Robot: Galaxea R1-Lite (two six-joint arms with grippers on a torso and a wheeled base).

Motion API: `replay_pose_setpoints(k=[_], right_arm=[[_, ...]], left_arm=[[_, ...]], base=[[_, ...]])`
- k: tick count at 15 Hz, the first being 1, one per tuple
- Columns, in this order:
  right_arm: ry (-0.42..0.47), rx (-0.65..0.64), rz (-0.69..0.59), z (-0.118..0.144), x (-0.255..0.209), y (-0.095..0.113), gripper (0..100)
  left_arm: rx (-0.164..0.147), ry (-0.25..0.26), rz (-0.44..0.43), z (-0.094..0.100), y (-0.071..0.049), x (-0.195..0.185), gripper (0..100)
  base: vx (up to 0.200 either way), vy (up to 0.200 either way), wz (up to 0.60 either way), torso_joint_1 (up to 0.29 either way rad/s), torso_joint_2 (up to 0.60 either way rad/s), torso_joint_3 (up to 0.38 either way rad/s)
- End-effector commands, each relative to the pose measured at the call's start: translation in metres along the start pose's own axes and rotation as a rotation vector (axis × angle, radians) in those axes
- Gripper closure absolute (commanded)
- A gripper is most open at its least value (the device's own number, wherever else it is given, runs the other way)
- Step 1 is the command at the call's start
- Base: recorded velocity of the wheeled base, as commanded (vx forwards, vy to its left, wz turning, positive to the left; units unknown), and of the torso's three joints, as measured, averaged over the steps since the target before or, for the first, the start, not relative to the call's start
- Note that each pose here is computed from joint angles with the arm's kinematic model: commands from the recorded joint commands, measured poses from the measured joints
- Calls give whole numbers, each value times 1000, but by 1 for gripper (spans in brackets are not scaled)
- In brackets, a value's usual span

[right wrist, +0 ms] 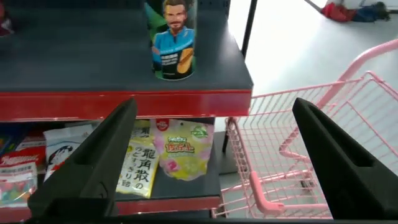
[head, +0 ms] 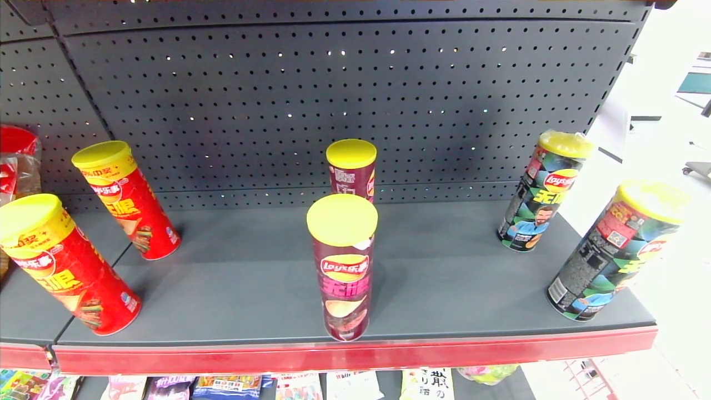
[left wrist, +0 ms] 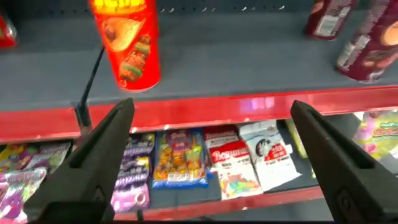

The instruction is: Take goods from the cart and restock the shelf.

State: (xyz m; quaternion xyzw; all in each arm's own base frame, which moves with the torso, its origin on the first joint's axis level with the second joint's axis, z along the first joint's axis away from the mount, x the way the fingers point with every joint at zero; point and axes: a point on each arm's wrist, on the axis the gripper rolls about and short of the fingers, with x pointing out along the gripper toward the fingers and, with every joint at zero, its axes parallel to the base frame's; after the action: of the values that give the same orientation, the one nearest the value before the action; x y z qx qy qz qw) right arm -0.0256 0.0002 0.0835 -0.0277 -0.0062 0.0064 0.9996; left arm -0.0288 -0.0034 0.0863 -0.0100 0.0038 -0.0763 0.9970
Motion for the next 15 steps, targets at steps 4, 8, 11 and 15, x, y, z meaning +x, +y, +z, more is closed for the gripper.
replay_pose_setpoints(k=[4,8,11,15], right_arm=[[8,39,33,-8,3,1,0],[8,46,32,-8,3,1,0],[8,46,33,-8,3,1,0],[8,48,33,-8,3,1,0]], left_arm=[[7,0,15,-3,1,2,0],[-22,-62,112,-3,3,4,0],[40,-59,-32,-5,0,5,0],[106,-33,80,-7,3,5,0]], base=[[0,0,0,0,0,0],[0,0,0,0,0,0],[0,0,0,0,0,0],[0,0,0,0,0,0]])
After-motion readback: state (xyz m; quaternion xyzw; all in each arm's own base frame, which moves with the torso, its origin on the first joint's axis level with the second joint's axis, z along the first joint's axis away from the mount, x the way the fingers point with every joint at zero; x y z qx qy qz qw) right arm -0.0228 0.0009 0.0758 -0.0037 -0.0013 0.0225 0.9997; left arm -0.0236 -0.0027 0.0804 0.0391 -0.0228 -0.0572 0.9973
